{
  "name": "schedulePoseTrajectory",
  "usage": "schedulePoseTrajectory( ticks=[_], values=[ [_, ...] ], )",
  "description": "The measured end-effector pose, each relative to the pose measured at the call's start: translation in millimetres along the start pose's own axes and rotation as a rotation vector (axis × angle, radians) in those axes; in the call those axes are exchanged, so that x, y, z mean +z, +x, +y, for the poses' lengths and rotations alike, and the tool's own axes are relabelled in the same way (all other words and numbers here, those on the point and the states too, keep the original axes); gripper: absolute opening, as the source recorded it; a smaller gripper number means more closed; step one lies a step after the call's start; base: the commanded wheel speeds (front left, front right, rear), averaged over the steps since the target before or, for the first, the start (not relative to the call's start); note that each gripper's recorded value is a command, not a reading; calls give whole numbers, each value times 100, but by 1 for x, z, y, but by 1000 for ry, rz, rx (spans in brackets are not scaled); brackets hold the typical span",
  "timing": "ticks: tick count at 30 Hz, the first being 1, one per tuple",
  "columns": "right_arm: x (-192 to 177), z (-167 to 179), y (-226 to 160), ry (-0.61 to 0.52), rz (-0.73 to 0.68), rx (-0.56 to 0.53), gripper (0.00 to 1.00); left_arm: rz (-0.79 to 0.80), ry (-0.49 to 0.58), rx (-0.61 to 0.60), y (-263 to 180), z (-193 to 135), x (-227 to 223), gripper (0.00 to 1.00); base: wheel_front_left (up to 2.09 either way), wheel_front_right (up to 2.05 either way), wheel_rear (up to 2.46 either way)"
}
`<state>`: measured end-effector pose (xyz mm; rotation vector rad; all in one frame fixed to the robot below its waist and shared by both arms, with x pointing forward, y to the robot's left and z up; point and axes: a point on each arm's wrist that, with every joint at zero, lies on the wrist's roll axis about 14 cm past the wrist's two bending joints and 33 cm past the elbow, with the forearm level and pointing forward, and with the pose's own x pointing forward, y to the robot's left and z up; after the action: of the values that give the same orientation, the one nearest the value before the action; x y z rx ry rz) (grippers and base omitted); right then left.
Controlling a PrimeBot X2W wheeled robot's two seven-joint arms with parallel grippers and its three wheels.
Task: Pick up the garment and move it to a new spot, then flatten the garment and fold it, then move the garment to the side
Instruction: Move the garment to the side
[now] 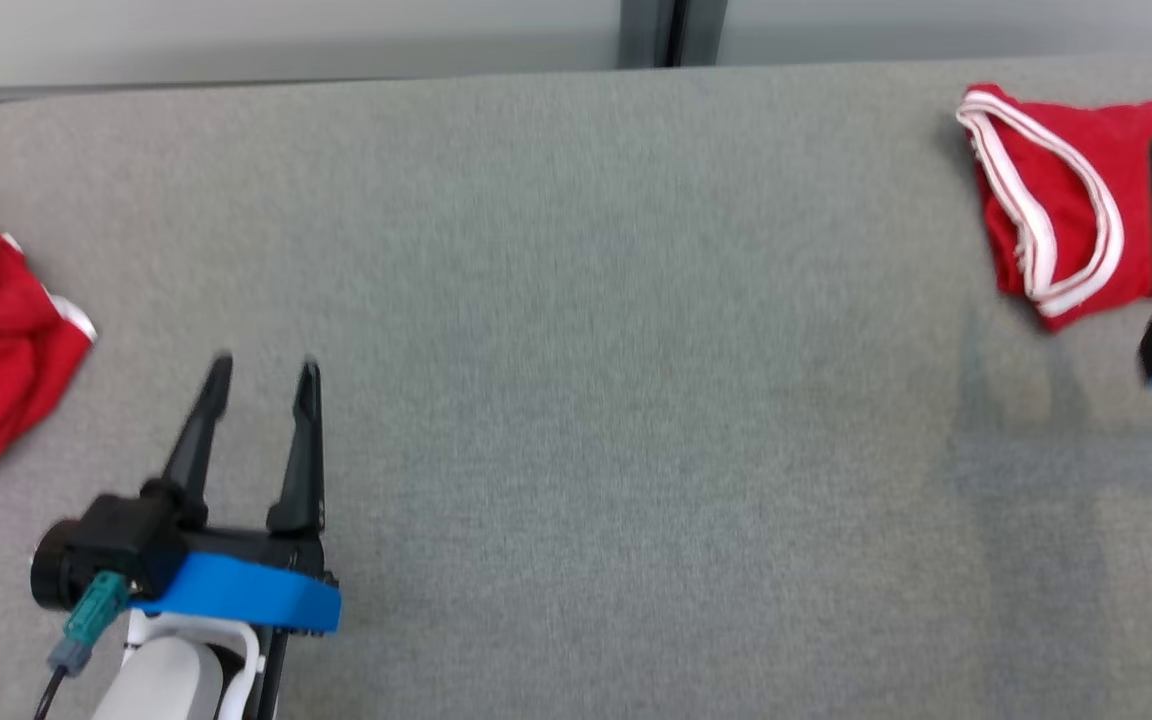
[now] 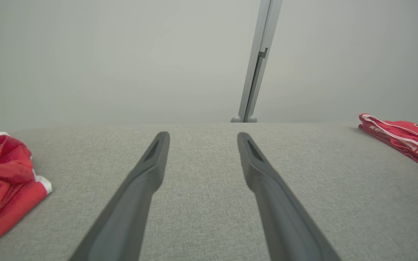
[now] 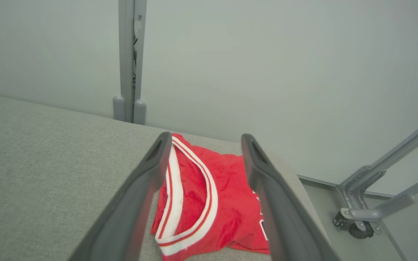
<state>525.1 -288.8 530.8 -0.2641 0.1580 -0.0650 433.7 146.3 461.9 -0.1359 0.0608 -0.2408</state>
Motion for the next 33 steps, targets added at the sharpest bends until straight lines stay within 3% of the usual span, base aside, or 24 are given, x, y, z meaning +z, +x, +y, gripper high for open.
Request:
schedulePoseTrajectory(
  ticks=[18, 23, 33],
  values=[
    [1, 81, -137, 300, -220, 98, 100, -41, -17, 136, -81, 13, 17, 100, 0, 0, 0],
    [-1, 101, -157, 318, -223, 146, 100, -44, -27, 171, -99, 18, 15, 100, 0, 0, 0],
    [-14, 103, -168, 328, -190, 141, 100, -29, -43, 193, -111, 18, 7, 100, 0, 0, 0]
  ],
)
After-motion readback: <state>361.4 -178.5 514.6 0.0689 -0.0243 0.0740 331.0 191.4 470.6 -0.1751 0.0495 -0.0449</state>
